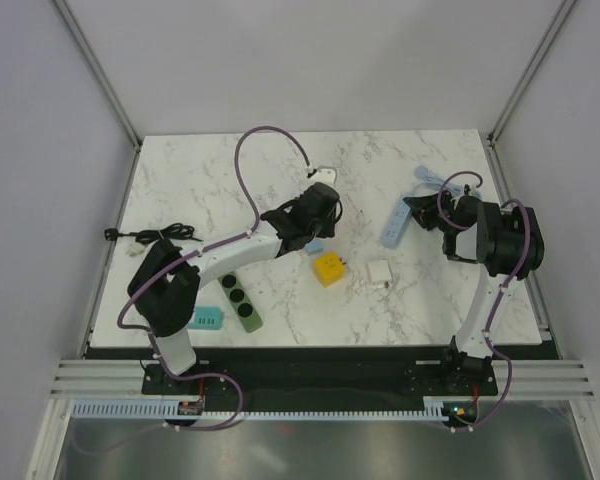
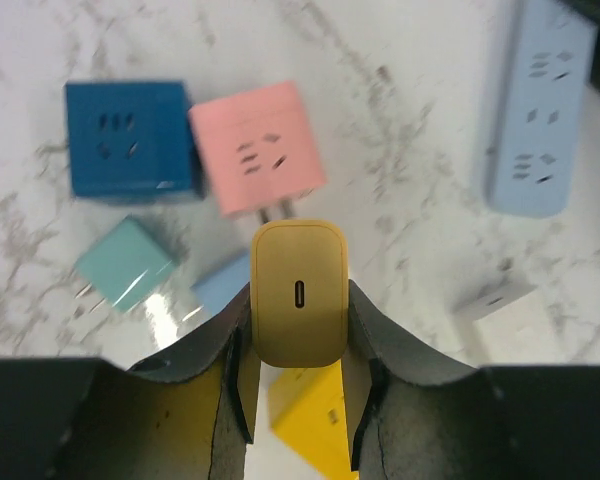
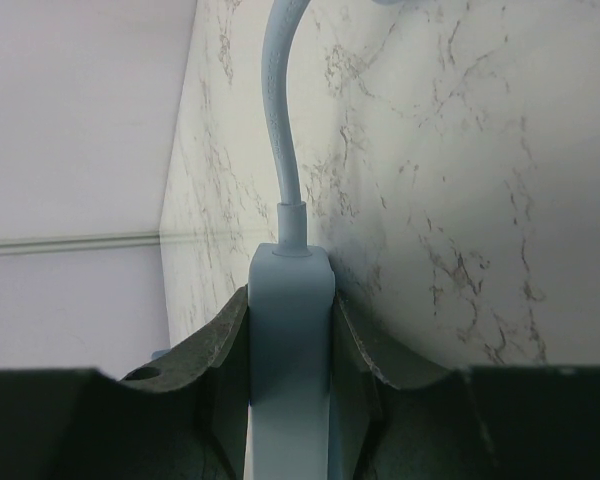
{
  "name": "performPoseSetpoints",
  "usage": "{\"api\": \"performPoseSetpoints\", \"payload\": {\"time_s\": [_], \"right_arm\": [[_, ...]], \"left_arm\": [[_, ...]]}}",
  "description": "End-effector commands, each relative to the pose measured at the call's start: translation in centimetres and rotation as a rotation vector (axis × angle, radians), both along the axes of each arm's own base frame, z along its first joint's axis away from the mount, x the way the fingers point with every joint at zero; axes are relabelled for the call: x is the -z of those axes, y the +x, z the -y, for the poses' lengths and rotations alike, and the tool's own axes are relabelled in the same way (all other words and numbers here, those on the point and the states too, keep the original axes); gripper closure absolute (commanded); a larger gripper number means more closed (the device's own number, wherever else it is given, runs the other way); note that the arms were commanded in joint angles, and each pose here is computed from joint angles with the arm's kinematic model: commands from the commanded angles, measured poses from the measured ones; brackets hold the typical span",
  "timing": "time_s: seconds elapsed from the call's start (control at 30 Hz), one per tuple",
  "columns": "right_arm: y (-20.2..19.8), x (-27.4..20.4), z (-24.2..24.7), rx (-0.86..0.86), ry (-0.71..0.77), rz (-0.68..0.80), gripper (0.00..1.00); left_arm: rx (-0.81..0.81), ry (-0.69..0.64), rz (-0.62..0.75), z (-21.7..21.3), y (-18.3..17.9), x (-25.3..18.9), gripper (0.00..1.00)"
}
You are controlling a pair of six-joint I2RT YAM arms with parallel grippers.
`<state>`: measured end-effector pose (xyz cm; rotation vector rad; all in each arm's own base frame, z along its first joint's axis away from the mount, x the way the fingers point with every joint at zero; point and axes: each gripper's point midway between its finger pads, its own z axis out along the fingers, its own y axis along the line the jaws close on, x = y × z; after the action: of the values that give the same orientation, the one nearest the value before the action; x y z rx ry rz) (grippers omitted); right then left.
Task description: Pull the plug off the socket
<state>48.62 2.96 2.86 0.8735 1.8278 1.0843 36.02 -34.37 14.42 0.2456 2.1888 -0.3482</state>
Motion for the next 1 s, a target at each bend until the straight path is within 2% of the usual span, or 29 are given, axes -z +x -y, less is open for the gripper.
{"api": "performPoseSetpoints", "payload": {"time_s": [0.0,0.3,0.57,0.67,0.7,0.8,0.87,0.97], "right_arm": [[0.7,0.4,1.4,0.042,-0.053,0.030,1.00],[0.7,0.5,1.3,0.041,-0.056,0.028,1.00],[0.7,0.5,1.4,0.044,-0.057,0.030,1.00],[0.7,0.5,1.4,0.042,-0.057,0.030,1.00],[0.7,0.4,1.4,0.042,-0.057,0.031,1.00],[0.7,0.5,1.4,0.042,-0.057,0.030,1.00],[0.8,0.4,1.4,0.043,-0.054,0.033,1.00],[0.8,0.4,1.4,0.042,-0.054,0.033,1.00]], "left_arm": [[-0.123,0.122,-0.042,-5.4,-2.1,2.5,0.98],[-0.215,0.275,-0.194,-10.4,-5.9,6.5,0.98],[-0.227,0.421,-0.245,-10.6,-5.4,7.9,0.90],[-0.226,0.465,-0.264,-10.5,-5.1,8.5,0.82],[-0.227,0.477,-0.262,-10.6,-5.0,8.6,0.74],[-0.227,0.483,-0.253,-10.5,-4.7,8.4,0.59],[-0.231,0.484,-0.246,-10.4,-4.5,8.3,0.55],[-0.240,0.485,-0.240,-10.5,-4.4,8.1,0.44]]}}
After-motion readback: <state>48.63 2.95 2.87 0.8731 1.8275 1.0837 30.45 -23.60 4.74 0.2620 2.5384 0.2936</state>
